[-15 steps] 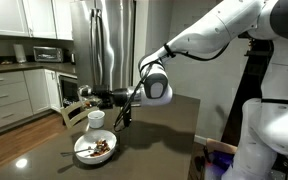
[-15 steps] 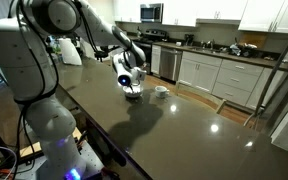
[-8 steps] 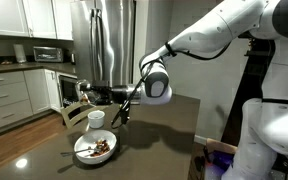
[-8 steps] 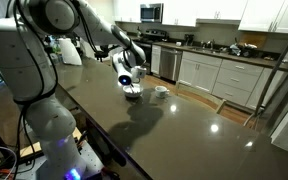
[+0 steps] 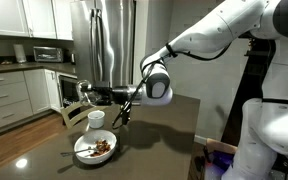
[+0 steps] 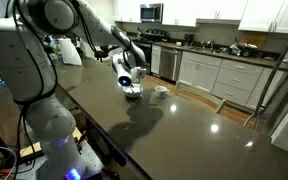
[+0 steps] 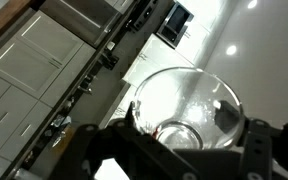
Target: Pour the contents in the glass cup into the white bowl
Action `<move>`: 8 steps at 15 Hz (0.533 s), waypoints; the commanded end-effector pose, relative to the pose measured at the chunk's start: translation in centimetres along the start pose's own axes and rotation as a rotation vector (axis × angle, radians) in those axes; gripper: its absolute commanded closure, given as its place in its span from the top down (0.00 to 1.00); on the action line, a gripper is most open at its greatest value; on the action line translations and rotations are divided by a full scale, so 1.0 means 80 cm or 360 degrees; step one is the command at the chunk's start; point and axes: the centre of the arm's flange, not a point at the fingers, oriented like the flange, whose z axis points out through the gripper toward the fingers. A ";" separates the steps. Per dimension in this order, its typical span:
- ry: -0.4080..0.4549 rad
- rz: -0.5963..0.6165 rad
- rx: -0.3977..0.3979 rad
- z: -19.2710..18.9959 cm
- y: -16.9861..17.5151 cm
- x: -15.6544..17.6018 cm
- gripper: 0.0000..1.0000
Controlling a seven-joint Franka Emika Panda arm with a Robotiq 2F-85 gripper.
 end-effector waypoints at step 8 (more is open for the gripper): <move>0.0068 -0.0055 -0.0018 0.001 -0.014 -0.049 0.54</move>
